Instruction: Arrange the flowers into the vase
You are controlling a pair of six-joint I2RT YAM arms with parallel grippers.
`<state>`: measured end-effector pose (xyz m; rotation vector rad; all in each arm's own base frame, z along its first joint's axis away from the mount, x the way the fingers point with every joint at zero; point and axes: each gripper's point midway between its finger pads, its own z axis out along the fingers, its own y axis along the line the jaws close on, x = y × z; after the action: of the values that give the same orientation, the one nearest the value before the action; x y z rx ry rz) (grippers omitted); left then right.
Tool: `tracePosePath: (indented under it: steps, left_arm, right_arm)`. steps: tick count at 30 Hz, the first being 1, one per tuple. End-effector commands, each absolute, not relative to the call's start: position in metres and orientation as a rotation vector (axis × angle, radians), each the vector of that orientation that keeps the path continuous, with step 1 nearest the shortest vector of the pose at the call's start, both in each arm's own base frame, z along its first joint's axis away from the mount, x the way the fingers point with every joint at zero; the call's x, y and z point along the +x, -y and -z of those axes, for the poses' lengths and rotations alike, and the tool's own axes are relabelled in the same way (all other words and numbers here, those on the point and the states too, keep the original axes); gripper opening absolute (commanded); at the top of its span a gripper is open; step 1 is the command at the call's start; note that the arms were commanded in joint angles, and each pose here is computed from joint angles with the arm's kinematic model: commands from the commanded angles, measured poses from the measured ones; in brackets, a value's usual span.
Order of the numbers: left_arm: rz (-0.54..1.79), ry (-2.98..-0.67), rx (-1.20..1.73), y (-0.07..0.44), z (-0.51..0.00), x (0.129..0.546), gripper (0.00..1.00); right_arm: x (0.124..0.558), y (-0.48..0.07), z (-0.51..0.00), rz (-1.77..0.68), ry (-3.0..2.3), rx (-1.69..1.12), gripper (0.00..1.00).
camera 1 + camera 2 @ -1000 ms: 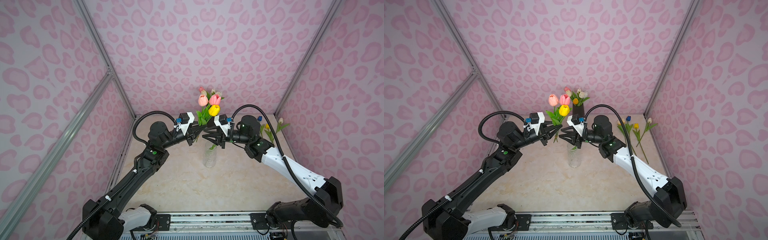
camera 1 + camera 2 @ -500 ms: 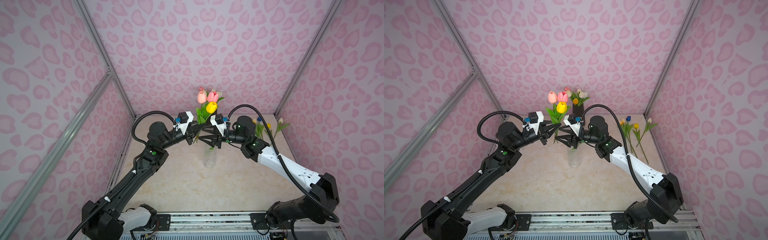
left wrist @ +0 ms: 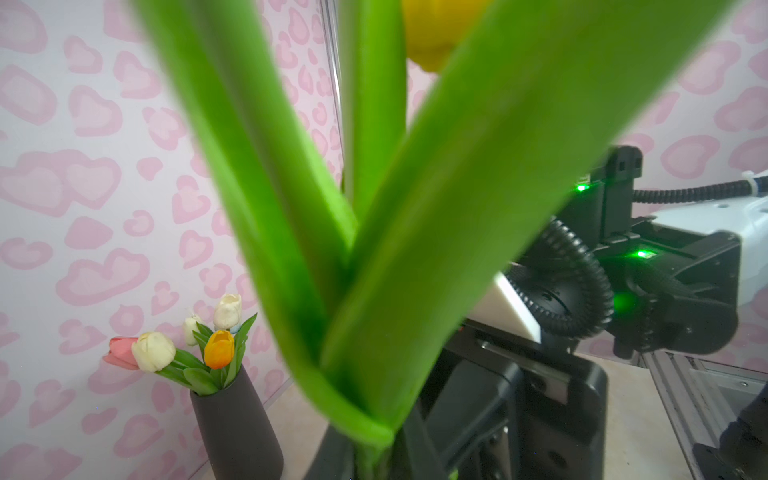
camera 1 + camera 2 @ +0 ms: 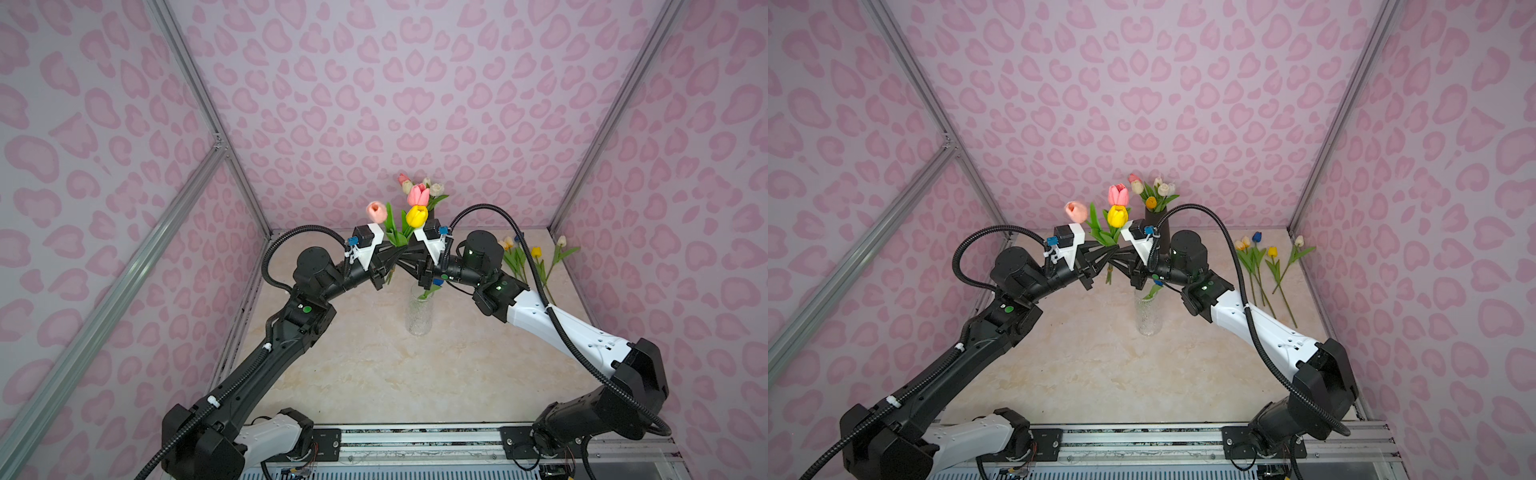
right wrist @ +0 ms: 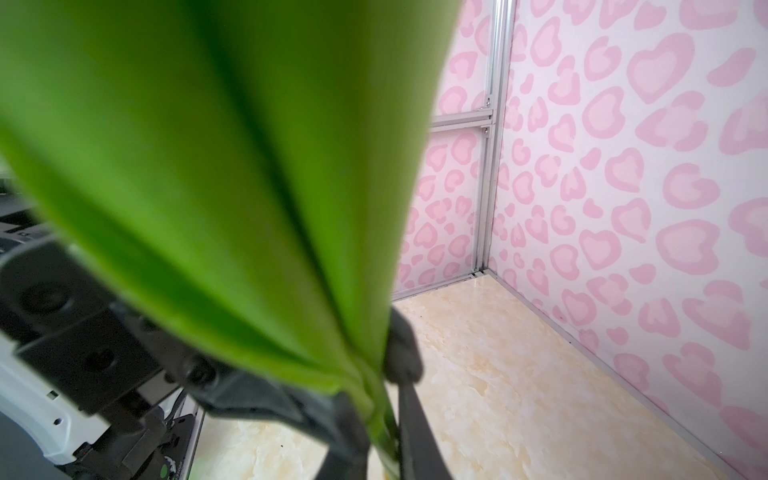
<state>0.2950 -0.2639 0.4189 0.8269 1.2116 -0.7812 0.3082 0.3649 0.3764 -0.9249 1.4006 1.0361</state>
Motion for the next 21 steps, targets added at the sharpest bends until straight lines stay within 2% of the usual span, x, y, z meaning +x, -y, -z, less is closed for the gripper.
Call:
tracePosePath:
  steps: [1,2,3,7,9,11,21]
  left_arm:
    - [0.782,-1.17,0.824,0.262,-0.428,0.289,0.25]
    - [0.774,-1.167,0.817,0.261,-0.429,0.289,0.26]
    - [0.769,-1.167,0.814,0.26,-0.429,0.289,0.33]
    - [0.737,-1.159,0.791,0.253,-0.432,0.287,0.85]
    - [0.709,-1.153,0.774,0.248,-0.433,0.285,0.96]
    - [0.666,-1.151,0.74,0.239,-0.434,0.285,1.0]
    - [0.547,-1.223,0.584,0.205,-0.387,0.285,0.98]
  right_arm:
    - [0.319,-0.36,-0.379,-0.988,-1.422,-0.873,0.03]
    - [0.319,-0.359,-0.379,-0.985,-1.423,-0.874,0.02]
    - [0.318,-0.359,-0.379,-0.984,-1.426,-0.873,0.01]
    - [0.321,-0.357,-0.38,-0.965,-1.444,-0.869,0.0]
    - [0.323,-0.353,-0.381,-0.953,-1.454,-0.862,0.0]
    - [0.332,-0.346,-0.381,-0.932,-1.484,-0.836,0.0]
    - [0.364,-0.289,-0.374,-0.815,-1.615,-0.732,0.0]
